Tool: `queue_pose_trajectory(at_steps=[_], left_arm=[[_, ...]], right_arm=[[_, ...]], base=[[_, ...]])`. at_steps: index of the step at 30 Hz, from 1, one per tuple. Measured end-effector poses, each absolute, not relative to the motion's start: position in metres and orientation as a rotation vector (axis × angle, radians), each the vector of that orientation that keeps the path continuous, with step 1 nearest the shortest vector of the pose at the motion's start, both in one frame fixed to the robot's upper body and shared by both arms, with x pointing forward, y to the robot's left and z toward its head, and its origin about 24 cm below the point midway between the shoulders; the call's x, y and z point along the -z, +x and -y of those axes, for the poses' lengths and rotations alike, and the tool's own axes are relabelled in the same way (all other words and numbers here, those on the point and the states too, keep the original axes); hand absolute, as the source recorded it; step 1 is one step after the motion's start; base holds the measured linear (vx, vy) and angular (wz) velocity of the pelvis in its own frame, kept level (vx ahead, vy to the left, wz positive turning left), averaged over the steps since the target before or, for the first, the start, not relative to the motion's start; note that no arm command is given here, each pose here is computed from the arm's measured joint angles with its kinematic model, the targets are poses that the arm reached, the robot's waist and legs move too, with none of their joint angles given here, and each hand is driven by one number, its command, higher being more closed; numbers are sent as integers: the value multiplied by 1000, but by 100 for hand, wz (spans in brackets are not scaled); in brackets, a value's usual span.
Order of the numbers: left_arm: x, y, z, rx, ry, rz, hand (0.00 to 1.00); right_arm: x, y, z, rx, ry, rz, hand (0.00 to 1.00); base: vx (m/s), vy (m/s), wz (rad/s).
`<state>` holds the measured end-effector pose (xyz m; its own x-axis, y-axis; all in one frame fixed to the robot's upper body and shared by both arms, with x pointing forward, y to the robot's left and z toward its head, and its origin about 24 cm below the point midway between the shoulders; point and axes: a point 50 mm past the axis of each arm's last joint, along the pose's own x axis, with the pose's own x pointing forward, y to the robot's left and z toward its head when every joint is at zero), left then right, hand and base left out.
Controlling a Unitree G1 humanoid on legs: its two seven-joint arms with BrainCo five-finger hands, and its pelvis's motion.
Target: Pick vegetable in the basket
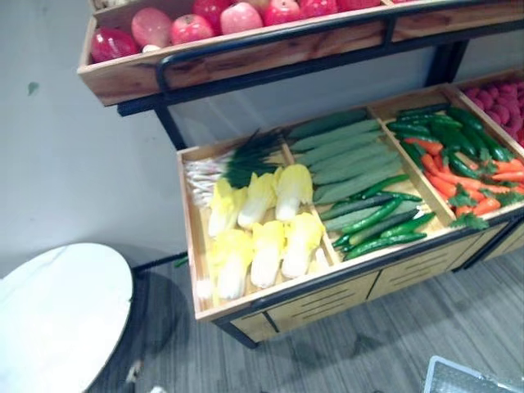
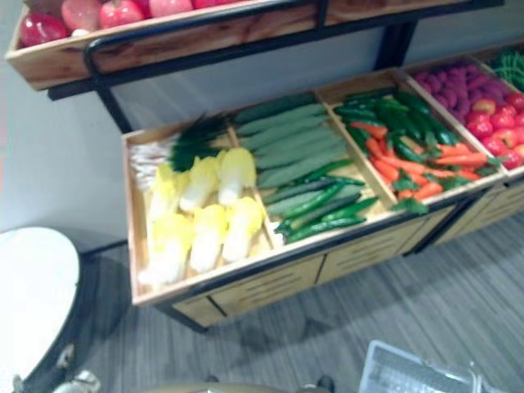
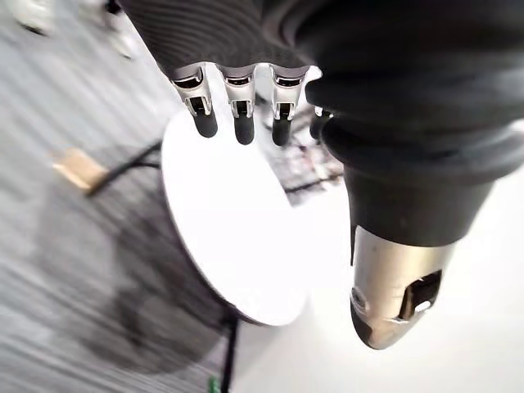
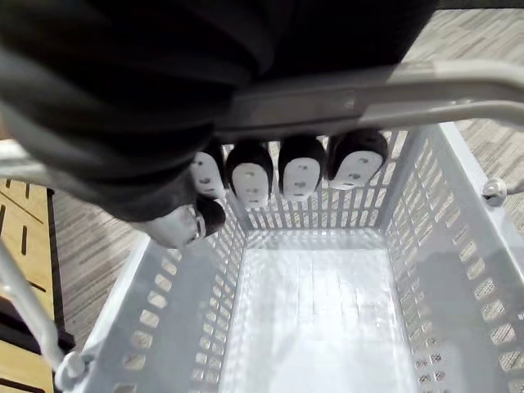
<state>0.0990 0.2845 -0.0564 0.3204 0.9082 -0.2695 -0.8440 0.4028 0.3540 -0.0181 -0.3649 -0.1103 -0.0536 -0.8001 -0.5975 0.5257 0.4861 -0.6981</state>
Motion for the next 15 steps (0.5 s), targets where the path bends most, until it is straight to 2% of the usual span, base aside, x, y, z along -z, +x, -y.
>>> queue_pose_trajectory(at_steps=[6,15], left_arm=[[15,146,-260,-942,259,-228,0],[10,156,-257,-935,269,-197,0]], right_arm=[[123,-23,339,1042,-262,-1222,100],[124,-20,336,974,-315,-1237,100]], base=[[-23,3,-5],[28,3,-21]])
